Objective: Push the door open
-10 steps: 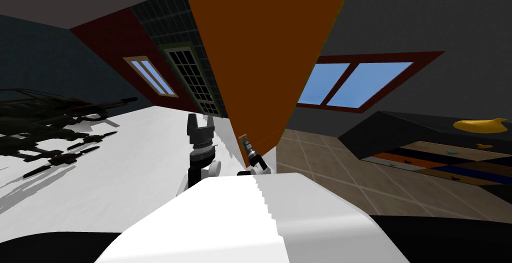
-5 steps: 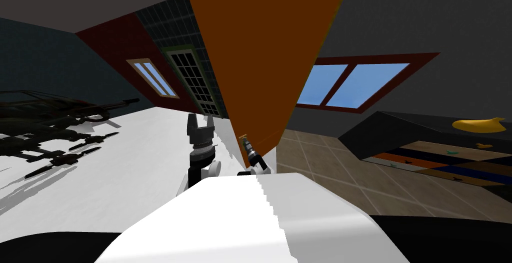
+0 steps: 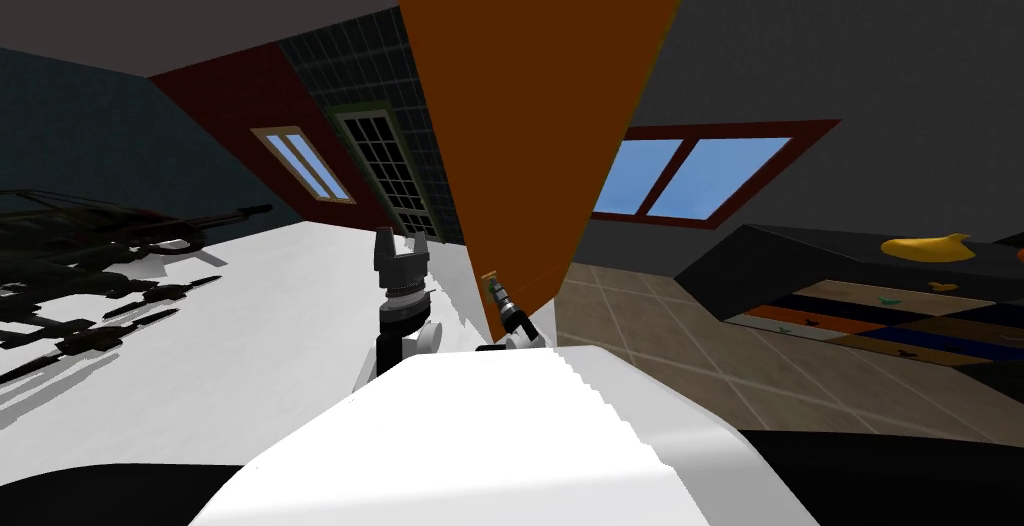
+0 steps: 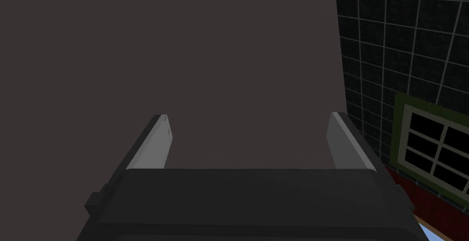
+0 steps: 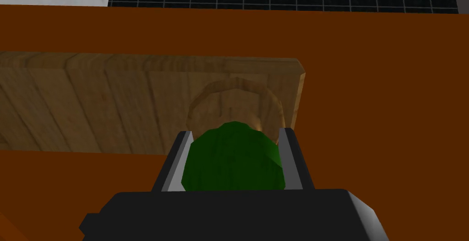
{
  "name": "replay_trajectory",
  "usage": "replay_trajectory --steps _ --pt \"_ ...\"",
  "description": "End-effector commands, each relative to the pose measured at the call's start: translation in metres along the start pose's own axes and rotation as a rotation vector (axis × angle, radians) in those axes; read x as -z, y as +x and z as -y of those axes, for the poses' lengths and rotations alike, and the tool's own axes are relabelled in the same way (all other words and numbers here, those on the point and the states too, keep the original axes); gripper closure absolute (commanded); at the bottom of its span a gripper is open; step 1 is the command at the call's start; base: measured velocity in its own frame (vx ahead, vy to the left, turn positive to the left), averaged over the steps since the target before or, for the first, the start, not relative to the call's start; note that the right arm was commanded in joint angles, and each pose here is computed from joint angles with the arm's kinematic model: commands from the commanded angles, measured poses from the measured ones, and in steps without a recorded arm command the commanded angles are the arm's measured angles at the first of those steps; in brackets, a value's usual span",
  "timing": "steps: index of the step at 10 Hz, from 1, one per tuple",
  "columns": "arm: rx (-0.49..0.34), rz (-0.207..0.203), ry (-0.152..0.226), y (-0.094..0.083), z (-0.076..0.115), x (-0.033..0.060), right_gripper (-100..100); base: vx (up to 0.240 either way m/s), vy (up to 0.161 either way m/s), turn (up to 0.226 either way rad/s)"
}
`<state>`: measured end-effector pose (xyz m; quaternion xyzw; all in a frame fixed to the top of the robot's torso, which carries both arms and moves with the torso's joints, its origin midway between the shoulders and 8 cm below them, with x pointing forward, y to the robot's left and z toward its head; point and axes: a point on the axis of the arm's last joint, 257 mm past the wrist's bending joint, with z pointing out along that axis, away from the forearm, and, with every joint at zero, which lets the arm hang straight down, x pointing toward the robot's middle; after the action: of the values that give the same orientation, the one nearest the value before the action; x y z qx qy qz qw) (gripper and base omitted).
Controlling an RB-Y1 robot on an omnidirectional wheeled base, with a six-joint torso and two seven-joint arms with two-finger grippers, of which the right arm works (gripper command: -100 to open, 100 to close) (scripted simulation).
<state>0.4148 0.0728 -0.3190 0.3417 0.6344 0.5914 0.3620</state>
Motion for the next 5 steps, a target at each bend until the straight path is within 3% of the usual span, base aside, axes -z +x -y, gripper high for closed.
replay_trajectory --steps 1,3,5 --pt "0.011 0.028 0.0 -0.021 -0.001 0.0017 100 0.129 0.158 -0.067" --pt "0.012 0.044 0.001 -0.03 0.0 0.0016 100 0.106 0.106 -0.05" --pt "0.004 0.059 -0.003 -0.037 -0.002 -0.0001 100 0.114 0.163 -0.108"
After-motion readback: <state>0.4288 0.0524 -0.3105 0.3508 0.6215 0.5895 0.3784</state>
